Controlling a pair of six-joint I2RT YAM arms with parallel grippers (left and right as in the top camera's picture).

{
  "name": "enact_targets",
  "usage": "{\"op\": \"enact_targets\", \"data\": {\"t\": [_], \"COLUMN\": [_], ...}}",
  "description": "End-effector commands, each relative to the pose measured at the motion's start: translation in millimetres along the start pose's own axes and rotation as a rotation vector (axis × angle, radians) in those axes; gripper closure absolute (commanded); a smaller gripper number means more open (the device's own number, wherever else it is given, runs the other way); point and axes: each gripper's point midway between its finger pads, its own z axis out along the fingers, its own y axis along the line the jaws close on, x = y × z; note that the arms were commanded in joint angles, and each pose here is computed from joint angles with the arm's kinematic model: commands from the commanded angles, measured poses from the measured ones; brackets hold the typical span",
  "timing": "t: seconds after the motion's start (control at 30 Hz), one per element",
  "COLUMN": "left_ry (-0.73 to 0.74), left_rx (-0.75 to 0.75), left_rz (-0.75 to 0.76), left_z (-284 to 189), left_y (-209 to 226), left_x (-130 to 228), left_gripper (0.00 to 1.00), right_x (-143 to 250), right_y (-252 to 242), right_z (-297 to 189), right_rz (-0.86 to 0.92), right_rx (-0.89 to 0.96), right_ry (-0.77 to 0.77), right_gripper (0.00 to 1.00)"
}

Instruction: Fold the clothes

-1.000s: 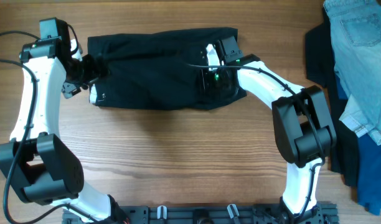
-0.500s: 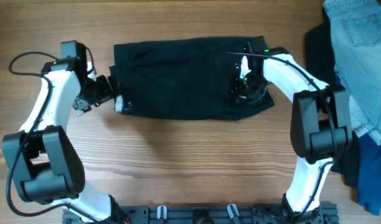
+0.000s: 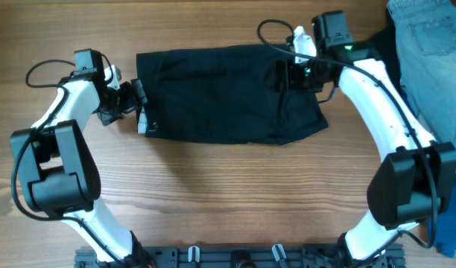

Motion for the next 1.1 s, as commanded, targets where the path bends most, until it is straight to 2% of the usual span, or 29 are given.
{"op": "enact_targets", "data": {"t": [0.0,0.13,0.23,0.27,0.3,0.33,0.43,0.53,0.67,0.8,0.87,1.07], "left_ry": [0.068,0.126,0.190,0.208,0.227,0.242,0.256,0.253,0.267,0.232,0.213,0.081], "left_rx": [0.111,0.111,0.099,0.095,0.090,0.085,0.059,0.041,0.023,-0.042,-0.038,-0.079], "left_rz": [0.058,0.096,0.109,0.108,0.101,0.092,0.069,0.068,0.099,0.122,0.194,0.254], "left_z": [23.6,48.9,69.9,75.7,81.8,86.4,91.8,91.8,71.0,19.6,-15.1,-94.8], "left_y": [-15.4,-27.2,-29.6,-29.2,-28.1,-26.5,-20.4,-17.6,-19.1,-25.8,-36.9,-55.4], "left_x": [13.6,30.2,48.5,53.7,59.0,63.1,66.9,66.5,67.5,50.4,41.3,13.5], "left_gripper": [0.00,0.02,0.13,0.22,0.46,0.55,0.96,0.96,0.96,0.96,0.96,0.96], "right_x": [-8.9,-13.7,-16.4,-17.6,-19.9,-21.4,-26.6,-27.3,-19.8,-2.8,7.1,29.1], "right_y": [-15.8,-31.4,-39.2,-40.9,-42.3,-43.1,-44.1,-44.3,-39.4,-37.7,-38.9,-40.7], "right_z": [-12.5,-18.9,-22.4,-23.2,-24.1,-24.6,-25.4,-25.5,-22.5,-0.8,11.9,31.1], "right_rz": [0.008,0.061,0.076,0.077,0.077,0.078,0.100,0.099,0.109,0.132,0.135,0.153], "right_rx": [0.033,0.051,0.058,0.059,0.060,0.060,0.059,0.061,0.034,0.018,0.013,-0.027], "right_ry": [-0.038,-0.060,-0.073,-0.078,-0.088,-0.094,-0.115,-0.118,-0.086,-0.029,-0.005,0.034], "right_gripper": [0.07,0.07,0.07,0.07,0.07,0.07,0.09,0.14,0.29,0.36,0.38,0.43]}}
